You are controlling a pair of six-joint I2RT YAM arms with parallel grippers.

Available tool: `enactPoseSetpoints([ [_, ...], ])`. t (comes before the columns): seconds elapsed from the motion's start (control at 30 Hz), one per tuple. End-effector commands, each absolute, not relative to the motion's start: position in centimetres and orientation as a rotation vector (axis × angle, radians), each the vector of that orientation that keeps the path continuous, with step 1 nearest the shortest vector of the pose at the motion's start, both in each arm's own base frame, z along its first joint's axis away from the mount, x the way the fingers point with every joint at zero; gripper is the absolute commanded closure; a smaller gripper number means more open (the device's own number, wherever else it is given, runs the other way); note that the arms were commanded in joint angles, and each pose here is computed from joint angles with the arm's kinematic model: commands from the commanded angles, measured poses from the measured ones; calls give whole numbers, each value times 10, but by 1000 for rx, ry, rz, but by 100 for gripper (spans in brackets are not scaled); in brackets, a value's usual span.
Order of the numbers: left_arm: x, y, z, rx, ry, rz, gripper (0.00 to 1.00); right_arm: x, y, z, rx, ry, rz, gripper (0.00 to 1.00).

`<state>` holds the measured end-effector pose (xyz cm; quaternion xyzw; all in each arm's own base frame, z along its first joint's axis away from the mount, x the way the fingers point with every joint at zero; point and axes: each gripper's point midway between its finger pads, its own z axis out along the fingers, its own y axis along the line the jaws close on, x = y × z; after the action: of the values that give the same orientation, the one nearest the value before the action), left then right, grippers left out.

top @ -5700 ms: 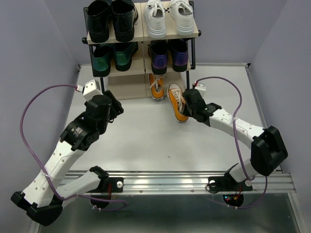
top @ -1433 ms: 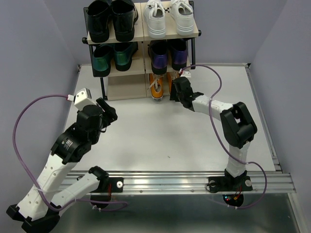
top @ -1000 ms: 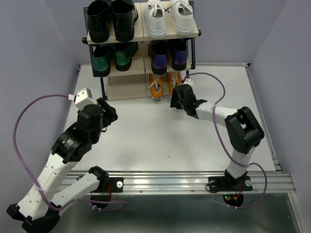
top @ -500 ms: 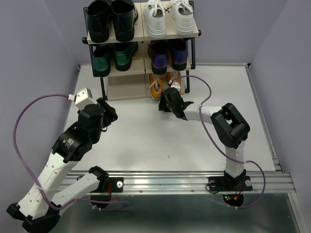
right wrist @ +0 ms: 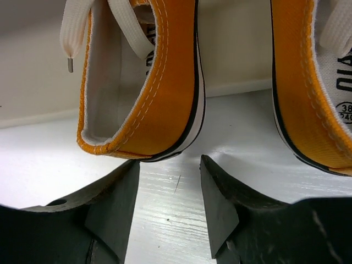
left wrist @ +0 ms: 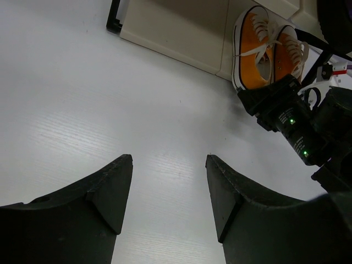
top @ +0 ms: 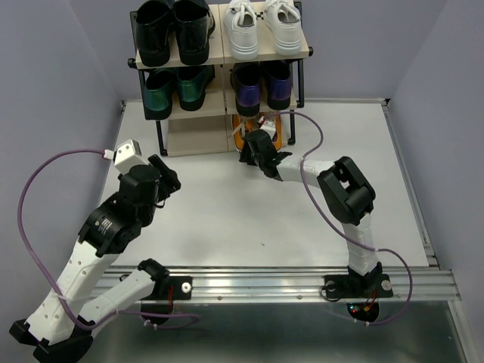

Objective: Place and organize the shoes onto the shoe shelf

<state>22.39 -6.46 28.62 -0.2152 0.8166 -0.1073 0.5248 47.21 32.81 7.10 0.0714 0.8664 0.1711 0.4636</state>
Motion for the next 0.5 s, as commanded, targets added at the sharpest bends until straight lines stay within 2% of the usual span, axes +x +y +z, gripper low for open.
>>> enactPoseSetpoints([
  [0.0, 225, -58, 297, -529, 1913, -242, 33, 487, 329, 100, 254, 2022, 450, 46],
  [0.17, 227, -61, 294, -522, 1922, -244, 33, 477, 325, 97, 244, 2027, 471, 46],
  [0.3, 230, -63, 294, -524, 1913, -249, 33, 452, 329, 102, 177, 2064, 538, 41],
  [0.37, 231, -64, 292, -522, 1916, -251, 33, 422, 336, 104, 108, 2087, 551, 39],
  [0.47, 234, -66, 292, -519, 1919, -246, 33, 384, 331, 93, 40, 2148, 520, 24],
])
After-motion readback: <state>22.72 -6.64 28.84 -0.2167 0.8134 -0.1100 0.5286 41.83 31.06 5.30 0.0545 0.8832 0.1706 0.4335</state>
